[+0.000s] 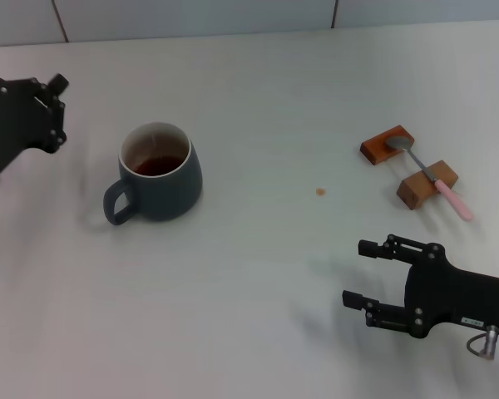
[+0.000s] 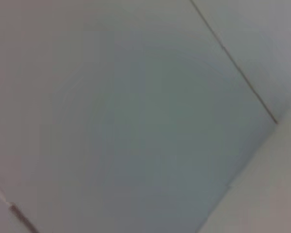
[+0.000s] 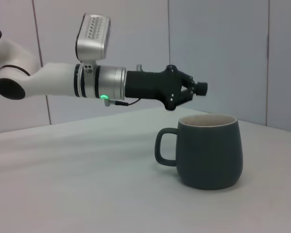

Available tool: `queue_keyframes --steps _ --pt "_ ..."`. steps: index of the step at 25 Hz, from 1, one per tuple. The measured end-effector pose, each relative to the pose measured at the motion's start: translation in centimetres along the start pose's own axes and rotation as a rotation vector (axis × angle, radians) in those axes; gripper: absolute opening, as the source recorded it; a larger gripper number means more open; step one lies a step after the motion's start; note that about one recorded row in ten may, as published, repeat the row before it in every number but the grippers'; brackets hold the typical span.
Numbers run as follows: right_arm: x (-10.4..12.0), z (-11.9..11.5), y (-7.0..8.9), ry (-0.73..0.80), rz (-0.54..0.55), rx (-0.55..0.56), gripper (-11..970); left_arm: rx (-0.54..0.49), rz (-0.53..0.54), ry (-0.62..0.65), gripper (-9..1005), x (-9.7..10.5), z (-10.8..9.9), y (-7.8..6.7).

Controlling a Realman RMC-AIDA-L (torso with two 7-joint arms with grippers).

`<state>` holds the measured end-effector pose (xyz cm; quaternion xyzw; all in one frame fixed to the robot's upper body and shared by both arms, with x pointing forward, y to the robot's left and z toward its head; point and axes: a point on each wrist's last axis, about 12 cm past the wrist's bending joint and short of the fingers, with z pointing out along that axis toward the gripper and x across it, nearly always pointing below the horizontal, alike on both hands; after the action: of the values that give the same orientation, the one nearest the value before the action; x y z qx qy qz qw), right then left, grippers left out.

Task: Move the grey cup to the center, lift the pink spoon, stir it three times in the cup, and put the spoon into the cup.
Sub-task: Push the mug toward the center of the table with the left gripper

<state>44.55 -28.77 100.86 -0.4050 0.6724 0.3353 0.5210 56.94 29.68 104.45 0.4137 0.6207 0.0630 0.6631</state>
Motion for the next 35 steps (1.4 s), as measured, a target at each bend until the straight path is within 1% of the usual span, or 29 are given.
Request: queue_keyframes --steps 3,5,10,14,17,25,27,35 --pt "0.0 0.0 0.0 -0.001 -0.001 -0.001 733 0.060 0.048 0.017 1 0.0 0.5 -0.6" --pt "-0.1 0.1 -0.1 -0.002 -0.002 -0.001 733 0.082 0.060 0.021 1 0.0 0.6 -0.9" --pt "-0.1 0.1 -0.2 -0.001 -0.005 0.000 732 0.127 0.060 0.035 1 0.0 0.9 -1.7" --pt "-0.2 0.2 -0.3 -0.001 -0.009 -0.002 731 0.183 0.066 0.054 2 0.2 0.8 -2.4" --pt "-0.3 0.2 -0.3 -0.001 -0.011 -0.002 731 0.212 0.031 0.061 2 0.3 0.7 -2.8" --pt "-0.4 0.4 -0.5 -0.001 -0.015 -0.005 732 0.242 -0.017 0.070 3 0.3 0.6 -3.1" --pt "-0.4 0.4 -0.6 0.000 -0.015 -0.005 733 0.251 -0.030 0.068 3 0.2 0.8 -3.2" --pt "-0.5 0.4 -0.7 -0.002 -0.015 0.001 733 0.277 -0.098 0.056 4 -0.6 1.6 -4.4"
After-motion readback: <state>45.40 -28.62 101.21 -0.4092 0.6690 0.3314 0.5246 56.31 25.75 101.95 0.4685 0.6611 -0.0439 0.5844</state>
